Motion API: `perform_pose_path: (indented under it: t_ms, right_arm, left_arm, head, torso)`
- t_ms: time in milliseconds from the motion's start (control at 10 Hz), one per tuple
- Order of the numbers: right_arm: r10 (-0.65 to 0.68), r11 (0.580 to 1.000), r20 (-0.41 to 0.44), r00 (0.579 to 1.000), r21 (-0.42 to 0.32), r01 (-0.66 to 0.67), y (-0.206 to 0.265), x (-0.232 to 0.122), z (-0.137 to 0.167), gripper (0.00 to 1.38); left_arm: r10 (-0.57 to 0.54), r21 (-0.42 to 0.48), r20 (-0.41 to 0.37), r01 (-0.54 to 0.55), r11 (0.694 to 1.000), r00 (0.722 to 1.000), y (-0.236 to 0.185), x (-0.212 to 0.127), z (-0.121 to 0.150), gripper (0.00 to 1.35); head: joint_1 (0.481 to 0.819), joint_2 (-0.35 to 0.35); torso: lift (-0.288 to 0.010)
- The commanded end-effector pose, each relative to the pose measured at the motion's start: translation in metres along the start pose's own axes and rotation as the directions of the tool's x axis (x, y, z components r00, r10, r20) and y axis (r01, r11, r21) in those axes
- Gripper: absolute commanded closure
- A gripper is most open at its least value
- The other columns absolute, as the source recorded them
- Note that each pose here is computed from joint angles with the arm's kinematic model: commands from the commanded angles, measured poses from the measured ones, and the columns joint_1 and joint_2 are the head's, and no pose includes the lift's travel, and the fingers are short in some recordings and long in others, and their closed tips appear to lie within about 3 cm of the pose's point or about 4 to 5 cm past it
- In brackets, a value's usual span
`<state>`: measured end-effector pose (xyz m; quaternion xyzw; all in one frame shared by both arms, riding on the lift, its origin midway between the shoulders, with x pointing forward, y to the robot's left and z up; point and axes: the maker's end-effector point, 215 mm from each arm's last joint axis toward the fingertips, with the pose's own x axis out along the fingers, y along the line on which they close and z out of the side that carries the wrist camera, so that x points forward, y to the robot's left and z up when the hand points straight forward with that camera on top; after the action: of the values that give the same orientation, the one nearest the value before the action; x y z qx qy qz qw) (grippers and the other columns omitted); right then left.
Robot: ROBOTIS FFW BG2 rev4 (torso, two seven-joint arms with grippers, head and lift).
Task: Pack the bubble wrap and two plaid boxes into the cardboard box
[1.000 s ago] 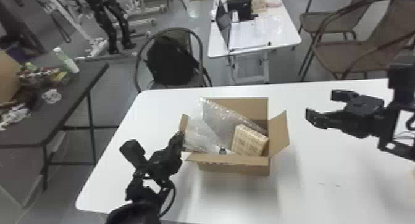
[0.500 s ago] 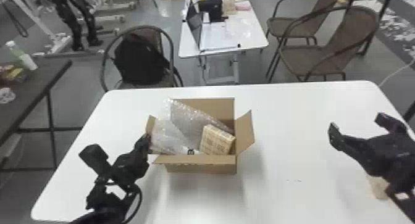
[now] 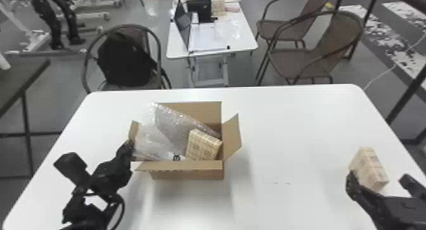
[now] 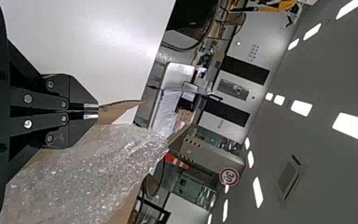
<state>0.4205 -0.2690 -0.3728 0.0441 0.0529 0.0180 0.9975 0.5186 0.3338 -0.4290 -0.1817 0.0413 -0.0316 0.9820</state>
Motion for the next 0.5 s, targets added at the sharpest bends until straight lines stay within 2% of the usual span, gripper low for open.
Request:
perform_pose_path:
  t_ms: [0,400]
  right_arm:
    - [-0.035,0.999,-0.028,0.999,0.017,0.035,-0.029,-0.007,-0.022,0.12]
    - [-0.067,0.998,-0.09,0.994,-0.021,0.066,-0.083,0.002,-0.057,0.12]
  left_arm:
    - [-0.001,-0.003,0.0,0.001,1.0,1.0,-0.001,0.0,0.0,1.22]
    - [-0.002,-0.004,-0.002,0.002,1.0,1.0,-0.002,0.001,-0.001,1.22]
  head:
    - [0.695,0.08]
    - [0.695,0.012]
  torso:
    - [-0.071]
    - [-0.071]
